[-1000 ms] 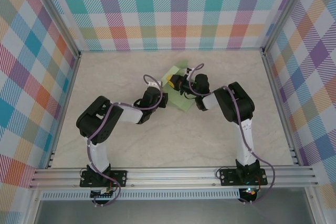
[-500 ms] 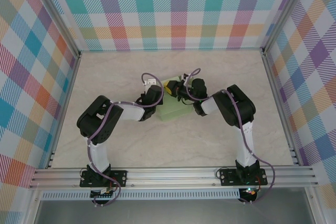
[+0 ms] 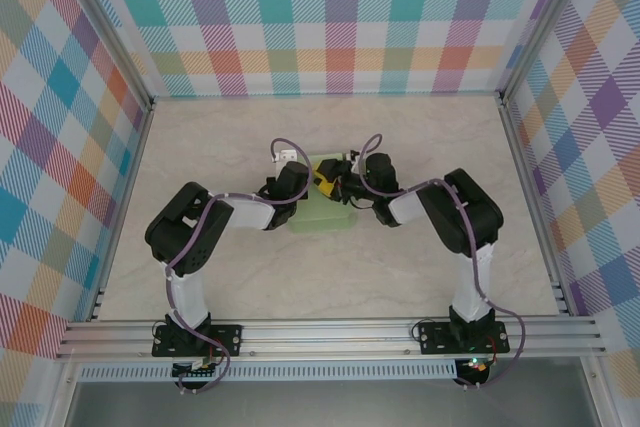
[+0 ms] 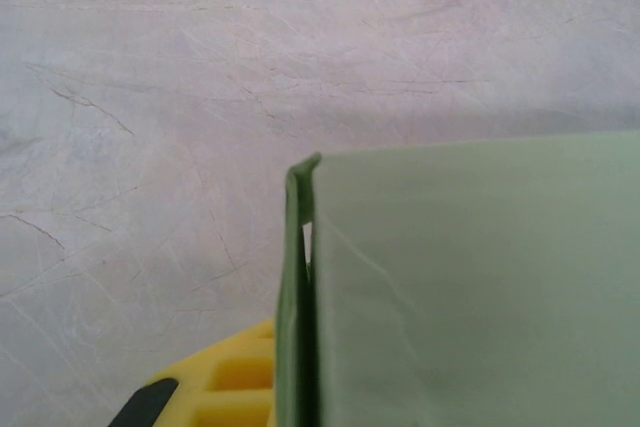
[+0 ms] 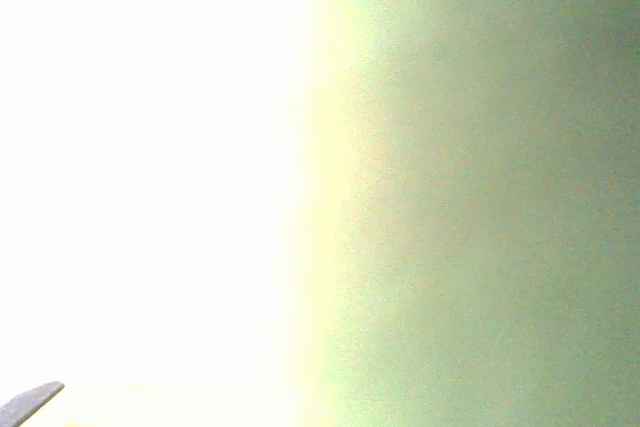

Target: Fold the paper box

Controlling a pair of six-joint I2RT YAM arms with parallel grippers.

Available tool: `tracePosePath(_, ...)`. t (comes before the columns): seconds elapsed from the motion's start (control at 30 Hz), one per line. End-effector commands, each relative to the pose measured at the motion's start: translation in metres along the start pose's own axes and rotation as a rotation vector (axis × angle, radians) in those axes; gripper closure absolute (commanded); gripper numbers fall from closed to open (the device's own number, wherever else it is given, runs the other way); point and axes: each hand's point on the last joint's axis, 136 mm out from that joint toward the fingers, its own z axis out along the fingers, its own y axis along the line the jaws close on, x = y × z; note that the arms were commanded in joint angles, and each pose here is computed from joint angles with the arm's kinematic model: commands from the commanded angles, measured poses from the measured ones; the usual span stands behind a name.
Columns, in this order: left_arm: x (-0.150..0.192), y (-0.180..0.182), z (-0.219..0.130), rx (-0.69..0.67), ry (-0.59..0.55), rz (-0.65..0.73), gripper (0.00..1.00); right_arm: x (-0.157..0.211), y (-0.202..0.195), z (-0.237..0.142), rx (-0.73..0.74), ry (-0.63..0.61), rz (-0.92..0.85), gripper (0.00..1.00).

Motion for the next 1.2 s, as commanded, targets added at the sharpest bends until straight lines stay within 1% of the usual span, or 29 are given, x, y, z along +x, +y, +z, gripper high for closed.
tracePosePath(0.0,-0.028,-0.004,-0.011,0.029,-0.039,0.002,0.97,-0.003,0.020,-0.023,0.017,-0.037,-0.062,0.48)
tracePosePath(0.1,-0.035,-0.004,-0.016,0.058,-0.028,0.009,0.97,-0.006,0.034,-0.049,0.068,-0.094,-0.116,0.44)
tracePosePath(0.2,-0.040,-0.007,-0.019,0.120,0.002,0.018,0.98,-0.005,0.050,-0.073,0.193,-0.143,-0.240,0.42)
tracePosePath(0.3,-0.049,-0.010,-0.026,0.187,0.014,0.018,0.99,-0.015,0.069,-0.109,0.319,-0.275,-0.365,0.39)
tracePosePath(0.4,-0.056,-0.015,-0.029,0.270,0.018,0.058,1.00,-0.030,0.090,-0.140,0.435,-0.345,-0.497,0.38)
tracePosePath(0.47,-0.055,-0.026,-0.029,0.358,0.030,0.113,1.00,-0.041,0.100,-0.155,0.450,-0.312,-0.547,0.38)
tracePosePath(0.5,-0.053,-0.036,-0.031,0.424,0.027,0.155,1.00,-0.051,0.102,-0.163,0.450,-0.296,-0.551,0.38)
tracePosePath(0.57,-0.051,-0.047,-0.034,0.505,0.013,0.205,1.00,-0.070,0.100,-0.180,0.473,-0.275,-0.547,0.38)
tracePosePath(0.63,-0.054,-0.057,-0.037,0.591,0.018,0.210,1.00,-0.082,0.105,-0.189,0.460,-0.233,-0.627,0.38)
tracePosePath(0.7,-0.061,-0.065,-0.041,0.675,0.044,0.189,1.00,-0.087,0.103,-0.197,0.494,-0.191,-0.743,0.38)
tracePosePath(0.8,-0.064,-0.071,-0.041,0.739,0.079,0.200,1.00,-0.073,0.092,-0.196,0.479,-0.073,-0.921,0.38)
tracePosePath(0.87,-0.065,-0.070,-0.038,0.758,0.088,0.214,1.00,-0.061,0.086,-0.192,0.430,-0.024,-1.019,0.38)
tracePosePath(1.0,-0.069,-0.065,-0.035,0.809,0.087,0.189,1.00,-0.037,0.080,-0.184,0.282,0.057,-1.185,0.38)
tracePosePath(1.17,-0.077,-0.069,-0.042,0.860,0.086,0.194,1.00,-0.011,0.074,-0.175,0.185,0.158,-1.268,0.37)
